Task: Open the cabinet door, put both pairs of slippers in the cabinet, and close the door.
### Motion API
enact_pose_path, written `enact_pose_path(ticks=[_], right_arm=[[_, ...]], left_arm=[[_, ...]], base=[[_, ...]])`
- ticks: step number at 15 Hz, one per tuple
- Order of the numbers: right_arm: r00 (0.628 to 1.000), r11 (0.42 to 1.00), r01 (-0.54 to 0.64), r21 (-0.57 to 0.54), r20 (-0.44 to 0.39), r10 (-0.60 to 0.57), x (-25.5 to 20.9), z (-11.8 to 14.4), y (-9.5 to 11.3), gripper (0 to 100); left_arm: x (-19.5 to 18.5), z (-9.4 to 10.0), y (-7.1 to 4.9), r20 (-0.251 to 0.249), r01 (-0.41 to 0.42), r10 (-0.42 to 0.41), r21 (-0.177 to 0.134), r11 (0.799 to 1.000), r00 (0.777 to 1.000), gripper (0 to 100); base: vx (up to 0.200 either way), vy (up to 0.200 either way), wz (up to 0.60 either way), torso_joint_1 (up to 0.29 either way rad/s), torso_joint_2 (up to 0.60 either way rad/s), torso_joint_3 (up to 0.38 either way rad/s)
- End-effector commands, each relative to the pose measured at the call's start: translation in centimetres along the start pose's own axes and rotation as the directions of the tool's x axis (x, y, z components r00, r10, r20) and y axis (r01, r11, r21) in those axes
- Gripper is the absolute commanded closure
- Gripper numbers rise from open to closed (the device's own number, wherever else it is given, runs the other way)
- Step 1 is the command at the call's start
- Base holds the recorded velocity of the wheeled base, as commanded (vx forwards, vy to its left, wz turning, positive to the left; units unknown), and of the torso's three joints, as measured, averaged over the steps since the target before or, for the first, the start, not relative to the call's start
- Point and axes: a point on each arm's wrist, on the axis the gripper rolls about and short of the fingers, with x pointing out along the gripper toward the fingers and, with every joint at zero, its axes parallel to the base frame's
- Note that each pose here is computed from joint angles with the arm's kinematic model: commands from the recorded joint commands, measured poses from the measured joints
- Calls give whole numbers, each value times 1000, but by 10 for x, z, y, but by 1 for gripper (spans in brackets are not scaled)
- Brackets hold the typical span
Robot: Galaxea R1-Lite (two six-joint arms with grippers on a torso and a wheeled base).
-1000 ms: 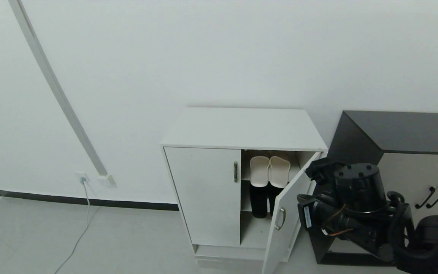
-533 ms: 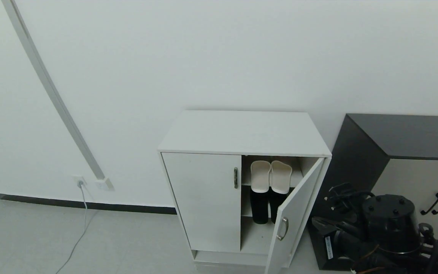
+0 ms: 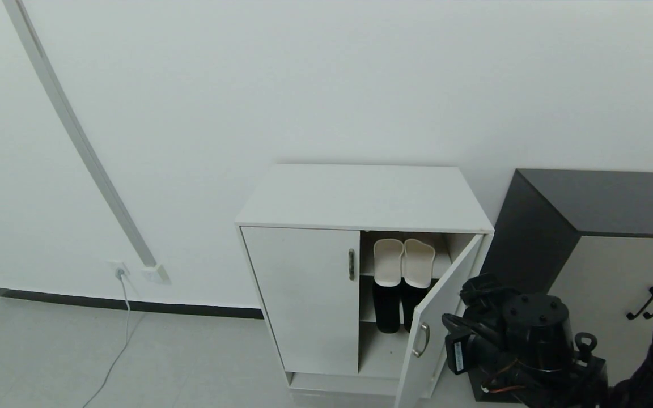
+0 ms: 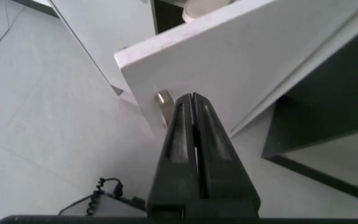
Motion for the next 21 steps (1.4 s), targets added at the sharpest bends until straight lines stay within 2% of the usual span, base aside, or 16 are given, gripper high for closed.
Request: enact_pose_path(ticks=[1, 13, 17, 21], right_arm=[[999, 1000, 5, -12, -37, -5, 17, -11, 4, 100], [999, 999, 41, 19, 32, -41, 86, 4, 11, 100], [996, 999, 50, -1, 71, -50, 103, 15, 12, 100], [994, 997, 73, 8, 79, -74, 120, 24, 6, 100]], left_arm=[[0, 0, 0, -1, 0, 0, 1, 1000, 1000, 100], [0, 0, 0, -1, 0, 0, -4, 1000, 1000, 100], [0, 0, 0, -1, -2, 2, -4, 1000, 1000, 100], [0, 0, 0, -1, -2, 2, -4, 1000, 1000, 100]], base=[[0, 0, 0, 0, 0, 0], [0, 0, 0, 0, 0, 0], [0, 0, 0, 0, 0, 0], [0, 0, 0, 0, 0, 0]])
